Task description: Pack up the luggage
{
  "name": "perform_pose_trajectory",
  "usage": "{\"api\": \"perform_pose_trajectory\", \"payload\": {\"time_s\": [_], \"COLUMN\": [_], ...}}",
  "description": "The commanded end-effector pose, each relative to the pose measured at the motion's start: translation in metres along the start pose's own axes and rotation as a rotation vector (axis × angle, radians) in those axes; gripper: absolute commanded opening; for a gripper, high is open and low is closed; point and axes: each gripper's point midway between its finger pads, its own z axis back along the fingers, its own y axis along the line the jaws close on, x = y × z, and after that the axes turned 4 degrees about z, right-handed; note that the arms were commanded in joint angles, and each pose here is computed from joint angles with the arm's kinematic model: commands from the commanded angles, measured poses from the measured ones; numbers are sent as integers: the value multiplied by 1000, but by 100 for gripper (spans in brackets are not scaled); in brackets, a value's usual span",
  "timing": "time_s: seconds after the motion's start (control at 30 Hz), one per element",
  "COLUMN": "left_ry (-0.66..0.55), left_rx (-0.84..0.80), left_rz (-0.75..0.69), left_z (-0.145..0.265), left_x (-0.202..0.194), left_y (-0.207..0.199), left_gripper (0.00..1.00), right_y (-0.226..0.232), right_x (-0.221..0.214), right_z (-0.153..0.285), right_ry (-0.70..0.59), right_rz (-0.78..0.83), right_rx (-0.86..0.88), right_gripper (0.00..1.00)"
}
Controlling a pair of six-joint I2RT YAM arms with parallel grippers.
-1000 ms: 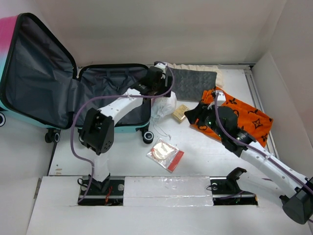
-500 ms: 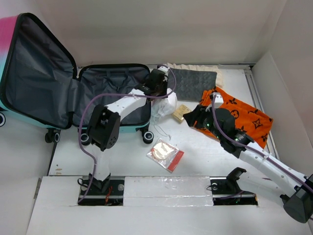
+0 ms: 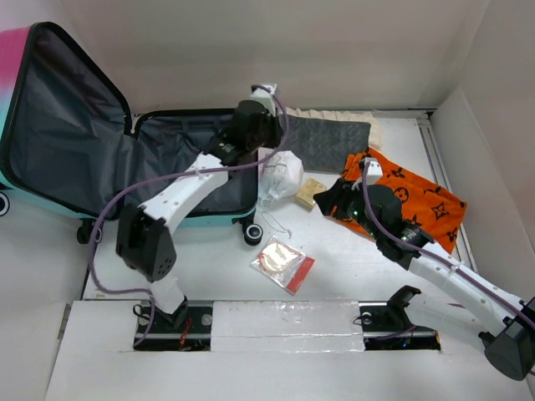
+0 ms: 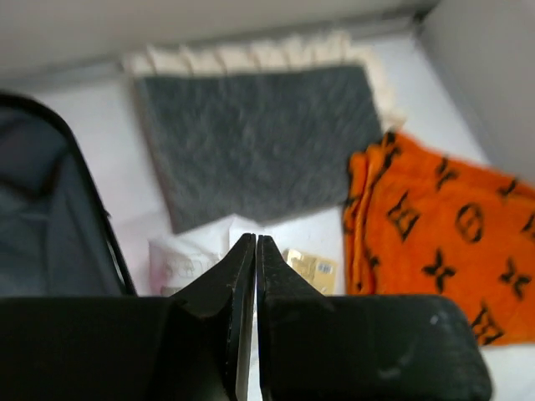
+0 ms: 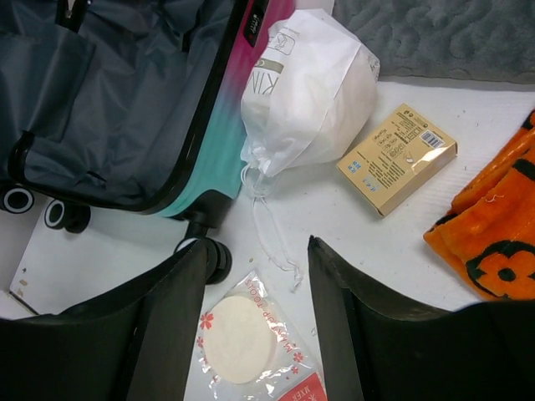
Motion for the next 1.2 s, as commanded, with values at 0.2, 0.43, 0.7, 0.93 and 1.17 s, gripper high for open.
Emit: {"api": "perform_pose_trajectory", "payload": {"time_s": [0.2, 0.43, 0.7, 0.93, 1.17], "left_ry": [-71, 120, 227, 221, 169], "left_rx": [-11, 62, 90, 198, 198], "left_rz": [6, -22, -63, -102, -85], "left_z": [34, 3, -26, -53, -34], "left_x": [56, -49, -108, -121, -109], "left_y": [-7, 12, 15, 30, 31], "left_gripper": [4, 67, 78, 26, 0], "right_y": [11, 10, 5, 6, 5], "right_x": [13, 16, 8, 4, 5], "right_z": [-3, -5, -3, 1, 1], "right_ry": [-55, -62, -51, -50, -55], "right_rz": [-22, -32, -30, -28, -29], "right_rx": [28, 12, 9, 19, 11], "right_gripper": [62, 69, 71, 69, 69]}}
